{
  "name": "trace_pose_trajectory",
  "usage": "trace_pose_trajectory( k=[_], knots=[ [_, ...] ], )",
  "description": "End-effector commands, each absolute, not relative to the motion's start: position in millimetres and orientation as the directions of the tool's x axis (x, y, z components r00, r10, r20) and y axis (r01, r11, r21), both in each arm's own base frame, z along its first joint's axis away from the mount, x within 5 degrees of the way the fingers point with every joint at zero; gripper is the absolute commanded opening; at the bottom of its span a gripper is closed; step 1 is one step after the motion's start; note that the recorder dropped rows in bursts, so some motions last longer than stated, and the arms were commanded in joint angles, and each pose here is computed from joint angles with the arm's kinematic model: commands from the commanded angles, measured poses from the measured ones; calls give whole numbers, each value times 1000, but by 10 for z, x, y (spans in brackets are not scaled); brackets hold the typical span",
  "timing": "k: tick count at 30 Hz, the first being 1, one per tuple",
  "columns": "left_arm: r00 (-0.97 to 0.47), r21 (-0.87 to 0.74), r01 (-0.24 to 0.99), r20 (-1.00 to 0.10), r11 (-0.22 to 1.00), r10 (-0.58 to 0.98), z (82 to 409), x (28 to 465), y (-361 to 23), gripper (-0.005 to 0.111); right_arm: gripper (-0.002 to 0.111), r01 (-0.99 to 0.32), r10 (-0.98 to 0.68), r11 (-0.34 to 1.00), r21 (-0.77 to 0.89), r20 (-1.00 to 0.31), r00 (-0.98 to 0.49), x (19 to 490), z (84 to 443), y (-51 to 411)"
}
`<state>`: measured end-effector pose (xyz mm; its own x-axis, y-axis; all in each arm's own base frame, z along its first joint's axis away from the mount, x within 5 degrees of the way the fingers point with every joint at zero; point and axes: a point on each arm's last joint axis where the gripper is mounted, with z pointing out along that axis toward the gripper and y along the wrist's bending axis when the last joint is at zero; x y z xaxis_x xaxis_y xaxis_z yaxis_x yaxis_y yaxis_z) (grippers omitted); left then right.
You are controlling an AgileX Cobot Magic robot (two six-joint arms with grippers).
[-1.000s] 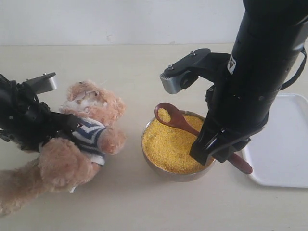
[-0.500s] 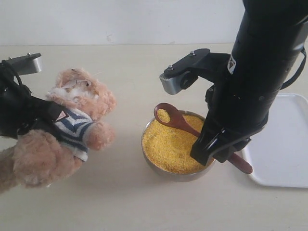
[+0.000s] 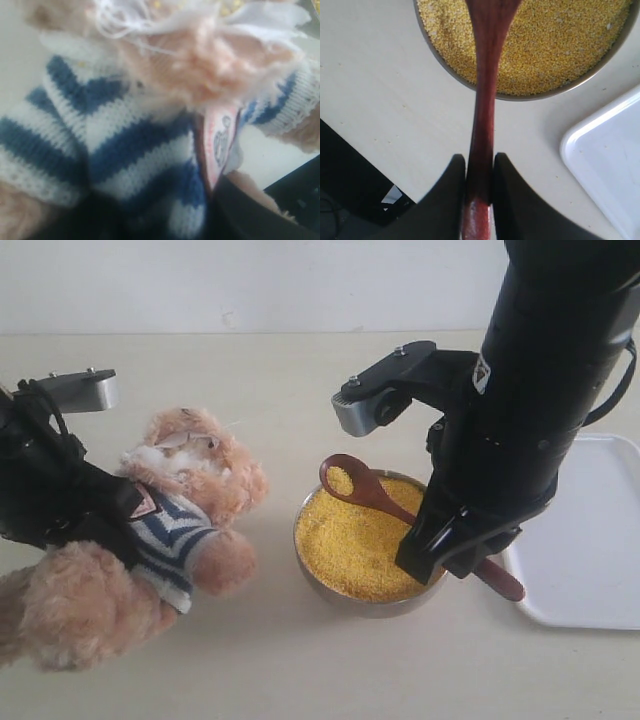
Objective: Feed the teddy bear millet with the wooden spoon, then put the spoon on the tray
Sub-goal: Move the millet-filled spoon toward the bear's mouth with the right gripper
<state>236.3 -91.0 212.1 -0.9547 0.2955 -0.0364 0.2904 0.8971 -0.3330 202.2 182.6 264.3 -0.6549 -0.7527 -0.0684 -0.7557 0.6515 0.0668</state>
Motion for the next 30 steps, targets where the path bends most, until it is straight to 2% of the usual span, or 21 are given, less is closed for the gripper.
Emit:
trace_pose_trajectory(
  k=[1, 11, 17, 23, 30],
  knots=[
    [-951, -335, 297, -26, 894, 307, 2161, 2327, -958, 4, -1, -757, -753, 647, 86, -85, -653, 2005, 2689, 1826],
    [-929, -338, 355, -22, 872, 369, 2162, 2243, -1144, 4, -1, -756, -749, 646, 108, -102, -654, 2004, 2722, 1854],
    [-926, -345, 360, -22, 866, 376, 2175, 2220, -1177, 4, -1, -757, -731, 640, 130, -200, -652, 2074, 2977, 1963],
    [-924, -357, 378, -90, 854, 372, 2370, 2149, -1164, 4, -1, -761, -722, 636, 130, -246, -646, 2164, 3097, 2049],
    [-921, -370, 383, -84, 847, 380, 2490, 2110, -1162, 4, -1, -760, -716, 614, 213, -255, -650, 2256, 3070, 2237]
  ],
)
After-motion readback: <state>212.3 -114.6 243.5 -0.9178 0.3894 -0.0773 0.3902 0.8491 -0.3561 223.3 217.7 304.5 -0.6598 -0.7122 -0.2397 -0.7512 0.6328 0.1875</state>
